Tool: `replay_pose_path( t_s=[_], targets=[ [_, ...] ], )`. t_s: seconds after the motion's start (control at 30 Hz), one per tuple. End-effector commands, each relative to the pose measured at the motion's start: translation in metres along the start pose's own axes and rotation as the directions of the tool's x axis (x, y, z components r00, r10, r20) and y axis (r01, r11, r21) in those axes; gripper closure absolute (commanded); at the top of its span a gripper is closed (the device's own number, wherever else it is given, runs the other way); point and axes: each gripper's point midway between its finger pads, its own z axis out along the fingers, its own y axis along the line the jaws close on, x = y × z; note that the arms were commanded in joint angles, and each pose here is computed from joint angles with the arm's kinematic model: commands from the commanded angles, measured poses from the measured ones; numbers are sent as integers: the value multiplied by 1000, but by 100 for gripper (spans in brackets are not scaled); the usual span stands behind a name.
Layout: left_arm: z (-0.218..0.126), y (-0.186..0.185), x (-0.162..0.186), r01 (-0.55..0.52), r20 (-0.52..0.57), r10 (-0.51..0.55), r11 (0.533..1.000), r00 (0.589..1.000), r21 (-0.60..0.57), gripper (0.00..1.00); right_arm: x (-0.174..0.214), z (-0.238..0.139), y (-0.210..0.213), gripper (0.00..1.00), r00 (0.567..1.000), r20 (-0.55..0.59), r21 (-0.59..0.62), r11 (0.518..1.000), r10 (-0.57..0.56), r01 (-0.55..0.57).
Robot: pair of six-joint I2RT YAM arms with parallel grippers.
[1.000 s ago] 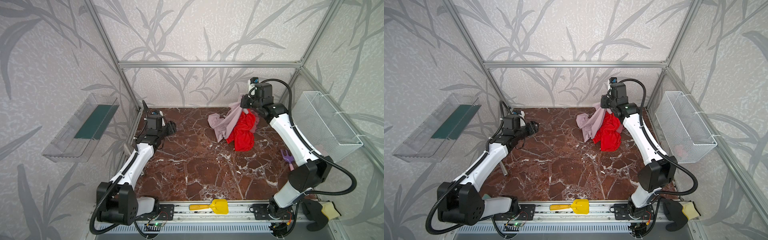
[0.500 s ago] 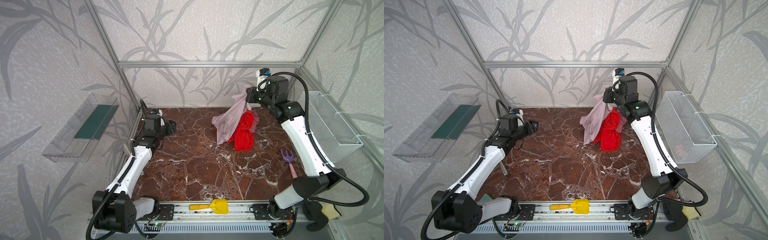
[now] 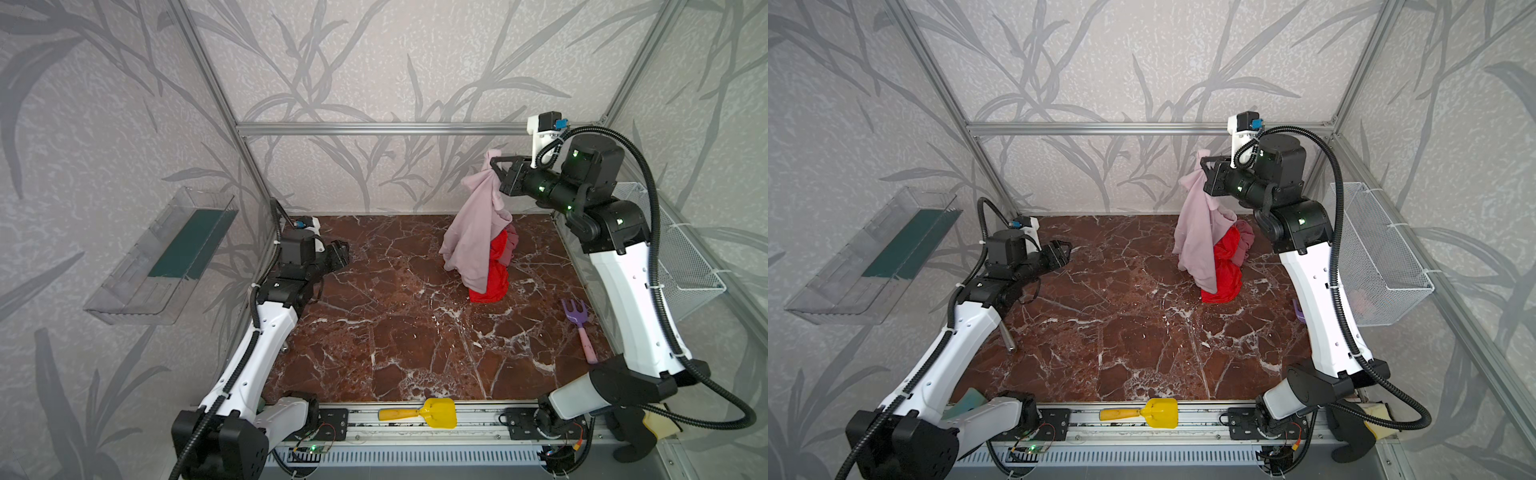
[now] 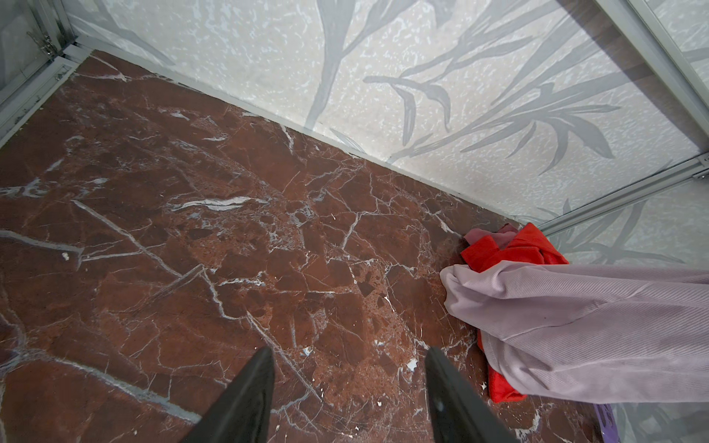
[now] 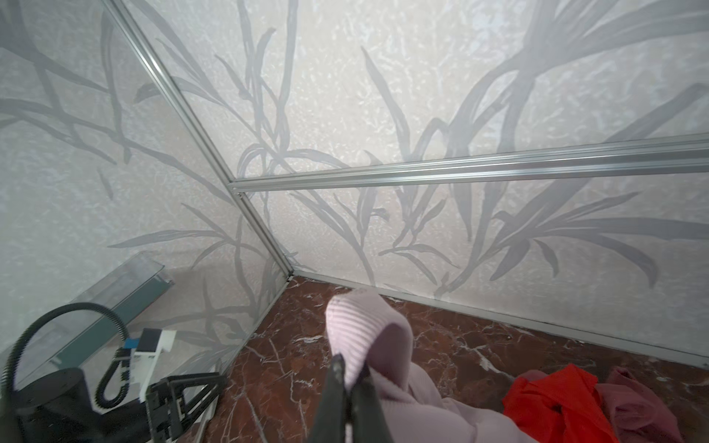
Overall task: Pick out a specific cloth from the pile
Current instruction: 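Lift the lilac cloth high with the right gripper, pulling it from the pile, then carry the lilac cloth toward the left gripper and lower it onto the table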
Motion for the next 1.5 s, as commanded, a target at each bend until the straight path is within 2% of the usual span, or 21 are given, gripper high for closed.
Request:
replay_pose_path(
  t_s=[0.0,0.37,0.7,0.97,1.23,1.47],
  targets=[
    [-21,-9,-14,-4,35,4,1000,999,2,39,-24,-24,44,100,997,60,-119,992,-43,50],
    [-65,-10,-30,-51,70,56,997,996,-63,39,-19,-21,105,100,995,44,-267,958,-93,102],
    [-96,-7,-34,-69,103,80,992,992,-104,39,7,15,151,100,994,-15,-394,914,-108,93],
    [-110,-2,-34,-76,121,92,989,988,-130,39,18,40,182,100,995,-21,-473,878,-95,74],
    [-119,3,-30,-84,127,104,984,986,-155,39,45,95,200,100,998,-60,-534,845,-34,-3],
    [-125,11,-27,-91,131,117,978,984,-187,39,116,174,200,100,983,-183,-534,838,12,-110]
  ],
)
